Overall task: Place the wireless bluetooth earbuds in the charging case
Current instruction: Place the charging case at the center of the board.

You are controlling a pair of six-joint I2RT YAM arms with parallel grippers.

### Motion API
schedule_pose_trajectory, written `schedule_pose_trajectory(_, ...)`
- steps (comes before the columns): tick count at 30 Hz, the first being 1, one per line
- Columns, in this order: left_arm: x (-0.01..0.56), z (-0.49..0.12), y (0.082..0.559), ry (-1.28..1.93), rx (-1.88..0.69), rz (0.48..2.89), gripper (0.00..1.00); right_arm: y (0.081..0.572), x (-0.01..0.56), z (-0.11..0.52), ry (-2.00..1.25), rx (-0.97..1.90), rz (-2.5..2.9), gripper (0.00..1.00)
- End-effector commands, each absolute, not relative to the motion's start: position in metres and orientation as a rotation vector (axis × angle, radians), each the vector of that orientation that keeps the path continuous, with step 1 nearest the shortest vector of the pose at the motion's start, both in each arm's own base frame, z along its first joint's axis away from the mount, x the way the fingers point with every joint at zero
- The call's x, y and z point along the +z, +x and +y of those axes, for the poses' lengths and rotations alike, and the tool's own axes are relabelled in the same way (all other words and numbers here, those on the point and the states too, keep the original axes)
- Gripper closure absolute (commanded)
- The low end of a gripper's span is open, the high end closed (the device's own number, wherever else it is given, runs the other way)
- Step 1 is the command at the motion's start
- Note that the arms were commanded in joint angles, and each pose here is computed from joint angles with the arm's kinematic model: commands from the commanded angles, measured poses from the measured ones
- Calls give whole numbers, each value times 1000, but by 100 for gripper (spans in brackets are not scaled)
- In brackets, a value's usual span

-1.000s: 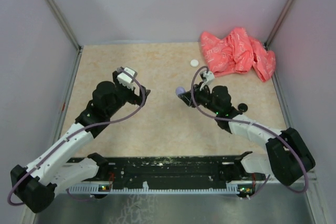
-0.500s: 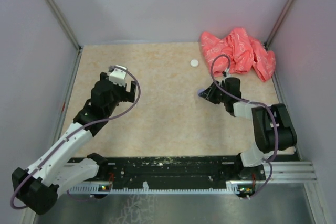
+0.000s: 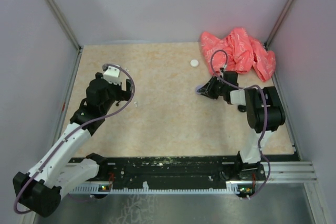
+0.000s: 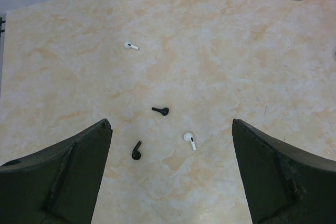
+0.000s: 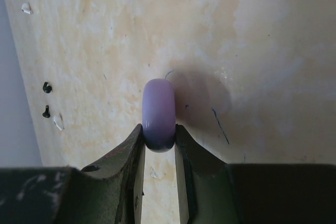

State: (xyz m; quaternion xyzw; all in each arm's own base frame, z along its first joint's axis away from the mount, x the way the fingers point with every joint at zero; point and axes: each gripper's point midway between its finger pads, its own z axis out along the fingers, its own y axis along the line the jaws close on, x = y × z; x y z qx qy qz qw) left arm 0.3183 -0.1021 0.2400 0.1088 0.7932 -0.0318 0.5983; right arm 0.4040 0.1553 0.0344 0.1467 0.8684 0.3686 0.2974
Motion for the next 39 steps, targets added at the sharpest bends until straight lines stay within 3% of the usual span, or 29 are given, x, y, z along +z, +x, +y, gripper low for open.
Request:
schedule_pose_trajectory(1,254,-103,318,238,-111,1808,0,411,37,147,419,961,2321,86)
schedule_pose_trajectory(7,255,-106,317,247,-140,1807,0,404,37,137,407,877,2364,63)
schedule_pose_trajectory(13,256,-107,316,247,-155,1802,0,399,47,127,380,792,2386,51)
schedule_pose_trajectory(27,261,-105,314,228,-163,1790,0,368,101,78,342,432,2354,43)
schedule_pose_trajectory(33,269,-105,309,227,-181,1763,0,344,103,20,436,43,2370,39)
schedule_pose_trajectory(39,270,-109,306,237,-213,1754,0,334,102,-16,568,-48,2316,35)
